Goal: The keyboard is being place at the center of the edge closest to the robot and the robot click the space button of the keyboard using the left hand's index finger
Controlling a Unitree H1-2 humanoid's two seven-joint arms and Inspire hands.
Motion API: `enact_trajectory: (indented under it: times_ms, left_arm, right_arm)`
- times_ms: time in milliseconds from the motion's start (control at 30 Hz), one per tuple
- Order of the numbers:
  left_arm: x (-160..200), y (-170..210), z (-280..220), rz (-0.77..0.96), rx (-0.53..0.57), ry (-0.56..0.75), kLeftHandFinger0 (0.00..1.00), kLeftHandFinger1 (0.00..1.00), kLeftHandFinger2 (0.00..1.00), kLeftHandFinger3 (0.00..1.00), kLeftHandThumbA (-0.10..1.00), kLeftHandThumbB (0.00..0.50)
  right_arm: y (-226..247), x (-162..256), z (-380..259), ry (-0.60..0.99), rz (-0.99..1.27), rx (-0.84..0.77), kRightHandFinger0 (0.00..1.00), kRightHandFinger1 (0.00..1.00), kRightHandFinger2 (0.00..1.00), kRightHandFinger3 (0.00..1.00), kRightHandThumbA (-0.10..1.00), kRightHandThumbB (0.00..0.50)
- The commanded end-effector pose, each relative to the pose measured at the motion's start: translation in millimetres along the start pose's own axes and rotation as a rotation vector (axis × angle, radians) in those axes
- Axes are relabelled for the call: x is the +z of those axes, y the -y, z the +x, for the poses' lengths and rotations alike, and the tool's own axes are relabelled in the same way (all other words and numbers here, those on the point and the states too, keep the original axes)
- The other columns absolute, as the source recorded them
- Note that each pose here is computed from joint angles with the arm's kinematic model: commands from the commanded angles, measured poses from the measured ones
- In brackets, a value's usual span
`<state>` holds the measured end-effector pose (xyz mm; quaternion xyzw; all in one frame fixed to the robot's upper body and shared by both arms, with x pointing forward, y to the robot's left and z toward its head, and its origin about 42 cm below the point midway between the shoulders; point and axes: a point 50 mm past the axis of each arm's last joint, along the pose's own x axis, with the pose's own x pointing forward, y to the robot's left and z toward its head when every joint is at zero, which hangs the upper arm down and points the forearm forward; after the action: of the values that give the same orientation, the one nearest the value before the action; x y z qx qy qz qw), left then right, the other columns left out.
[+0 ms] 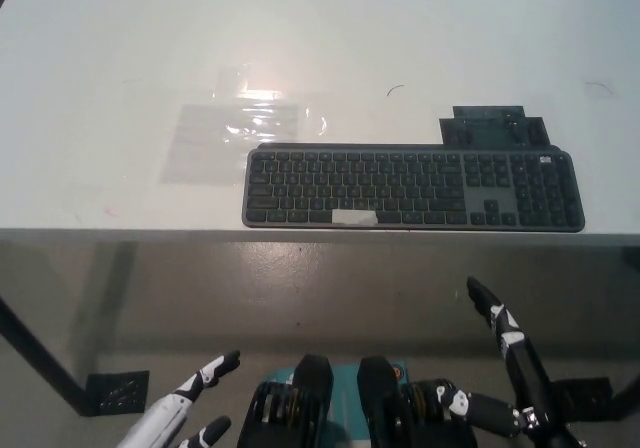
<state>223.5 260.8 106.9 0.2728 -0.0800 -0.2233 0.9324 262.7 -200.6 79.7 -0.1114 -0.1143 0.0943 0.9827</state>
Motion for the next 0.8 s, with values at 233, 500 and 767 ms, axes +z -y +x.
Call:
enact_trajectory:
  times_ms: [233, 500, 767]
  left_arm:
    - [5, 2, -13, -0.033, 0.04, 0.03, 1.0, 1.0, 1.0, 1.0, 1.0, 0.358]
    - [5, 2, -9, -0.008, 0.034, 0.022, 1.0, 1.0, 1.0, 1.0, 1.0, 0.351]
    - [3, 0, -10, -0.017, 0.029, 0.001, 1.0, 1.0, 1.0, 1.0, 1.0, 0.357]
  right_arm:
    - [-3, 10, -7, 0.063, 0.019, 0.01, 1.0, 1.0, 1.0, 1.0, 1.0, 0.432]
    - [-1, 10, -8, 0.062, 0.008, 0.002, 1.0, 1.0, 1.0, 1.0, 1.0, 0.43]
    - [-4, 8, -5, 0.062, 0.018, 0.008, 1.0, 1.0, 1.0, 1.0, 1.0, 0.437]
